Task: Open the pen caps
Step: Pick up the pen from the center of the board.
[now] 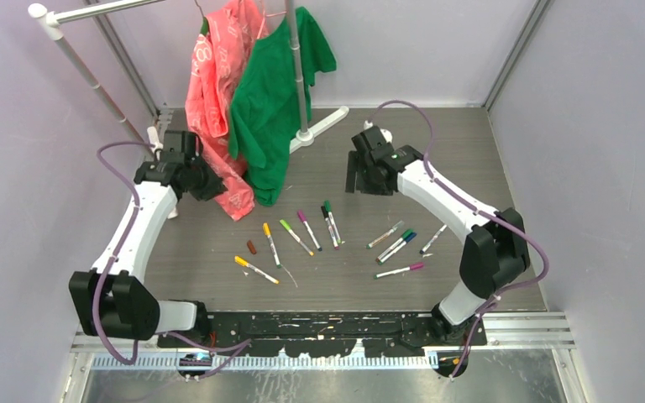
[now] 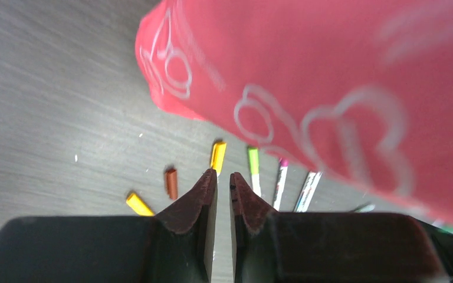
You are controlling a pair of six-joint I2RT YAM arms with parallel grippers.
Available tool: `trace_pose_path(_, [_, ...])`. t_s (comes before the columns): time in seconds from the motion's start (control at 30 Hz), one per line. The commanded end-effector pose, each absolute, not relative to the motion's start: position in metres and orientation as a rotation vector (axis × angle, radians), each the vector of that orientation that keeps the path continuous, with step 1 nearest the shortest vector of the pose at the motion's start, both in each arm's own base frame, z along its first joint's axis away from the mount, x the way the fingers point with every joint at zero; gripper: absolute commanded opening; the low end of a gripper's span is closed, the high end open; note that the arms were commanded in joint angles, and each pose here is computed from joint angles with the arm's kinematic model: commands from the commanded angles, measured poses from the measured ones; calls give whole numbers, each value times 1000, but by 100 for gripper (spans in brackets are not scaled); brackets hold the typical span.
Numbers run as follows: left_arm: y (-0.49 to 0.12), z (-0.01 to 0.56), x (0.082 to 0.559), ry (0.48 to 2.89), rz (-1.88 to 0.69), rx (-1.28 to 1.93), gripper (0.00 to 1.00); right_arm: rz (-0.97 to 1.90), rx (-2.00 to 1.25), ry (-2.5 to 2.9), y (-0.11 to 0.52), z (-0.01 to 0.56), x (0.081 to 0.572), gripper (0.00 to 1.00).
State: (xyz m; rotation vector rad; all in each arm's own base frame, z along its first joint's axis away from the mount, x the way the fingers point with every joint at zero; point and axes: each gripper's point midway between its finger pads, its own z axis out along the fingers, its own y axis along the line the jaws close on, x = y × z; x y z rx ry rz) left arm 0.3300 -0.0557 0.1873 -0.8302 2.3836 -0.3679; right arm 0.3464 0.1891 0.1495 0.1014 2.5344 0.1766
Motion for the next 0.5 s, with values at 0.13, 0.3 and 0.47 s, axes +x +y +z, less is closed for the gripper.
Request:
trace_pose_path(0.13, [-64, 193, 281, 2418, -370, -739, 14, 237, -141, 2585, 235, 138, 312, 70])
trace_pose_path(0.3, [-74, 196, 261, 2449, -404, -701, 12, 219, -202, 2629, 250, 121, 309, 68])
trace_pose_path(0.47, [-90, 193, 239, 2471, -442, -667, 11, 192, -241, 2670, 257, 101, 307, 65])
